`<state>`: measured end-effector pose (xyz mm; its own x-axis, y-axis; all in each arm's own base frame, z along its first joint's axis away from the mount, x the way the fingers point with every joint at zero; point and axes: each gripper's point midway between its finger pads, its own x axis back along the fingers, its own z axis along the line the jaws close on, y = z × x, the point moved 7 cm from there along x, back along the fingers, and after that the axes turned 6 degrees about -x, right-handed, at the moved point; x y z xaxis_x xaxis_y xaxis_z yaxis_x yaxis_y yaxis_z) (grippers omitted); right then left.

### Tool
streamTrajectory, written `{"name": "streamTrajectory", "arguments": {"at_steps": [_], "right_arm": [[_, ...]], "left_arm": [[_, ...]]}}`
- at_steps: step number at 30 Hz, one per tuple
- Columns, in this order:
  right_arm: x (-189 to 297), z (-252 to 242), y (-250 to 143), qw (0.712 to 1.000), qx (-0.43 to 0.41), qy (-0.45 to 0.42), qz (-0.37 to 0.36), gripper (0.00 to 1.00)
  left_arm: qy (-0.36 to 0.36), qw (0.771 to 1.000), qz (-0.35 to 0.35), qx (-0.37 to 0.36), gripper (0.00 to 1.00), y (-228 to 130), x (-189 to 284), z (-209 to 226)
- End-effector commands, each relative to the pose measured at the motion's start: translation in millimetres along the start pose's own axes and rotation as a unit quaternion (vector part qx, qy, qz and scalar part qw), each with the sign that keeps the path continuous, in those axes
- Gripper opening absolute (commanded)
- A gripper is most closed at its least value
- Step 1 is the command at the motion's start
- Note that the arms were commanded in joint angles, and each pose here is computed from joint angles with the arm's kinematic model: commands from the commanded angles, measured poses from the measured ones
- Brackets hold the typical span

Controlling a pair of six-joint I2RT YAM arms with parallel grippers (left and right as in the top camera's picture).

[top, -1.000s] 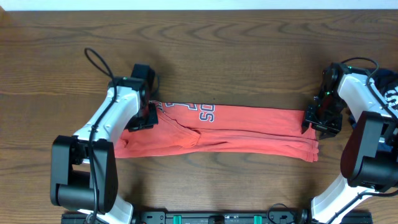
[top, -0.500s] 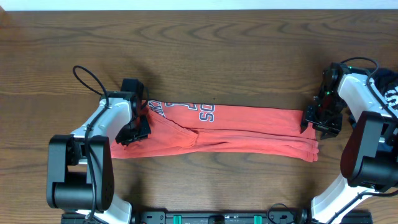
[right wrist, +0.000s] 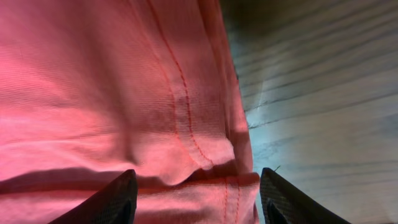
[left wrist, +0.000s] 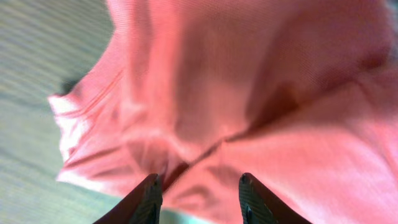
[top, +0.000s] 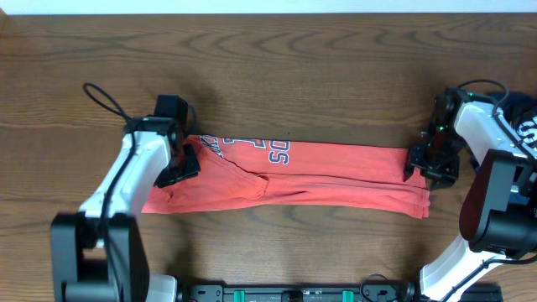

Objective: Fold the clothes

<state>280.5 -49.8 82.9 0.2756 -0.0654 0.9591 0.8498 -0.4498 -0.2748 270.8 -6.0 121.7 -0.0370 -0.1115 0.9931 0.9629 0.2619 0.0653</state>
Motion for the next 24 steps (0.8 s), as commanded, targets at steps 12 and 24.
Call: {"name": "streamTrajectory", "arguments": {"at_steps": [12, 24], "right_arm": [[-50.6, -8.9, -4.5, 0.999, 0.0, -0.006, -0.039, 0.58], [-50.4, -4.9, 8.0, 0.997, -0.002, 0.007, -0.076, 0.01]], "left_arm": [[-0.012, 0.999, -0.037, 0.011, 0.44, -3.5, 30.6, 7.1], [-0.012, 0.999, -0.037, 0.012, 0.44, -3.4, 30.6, 7.1]]}}
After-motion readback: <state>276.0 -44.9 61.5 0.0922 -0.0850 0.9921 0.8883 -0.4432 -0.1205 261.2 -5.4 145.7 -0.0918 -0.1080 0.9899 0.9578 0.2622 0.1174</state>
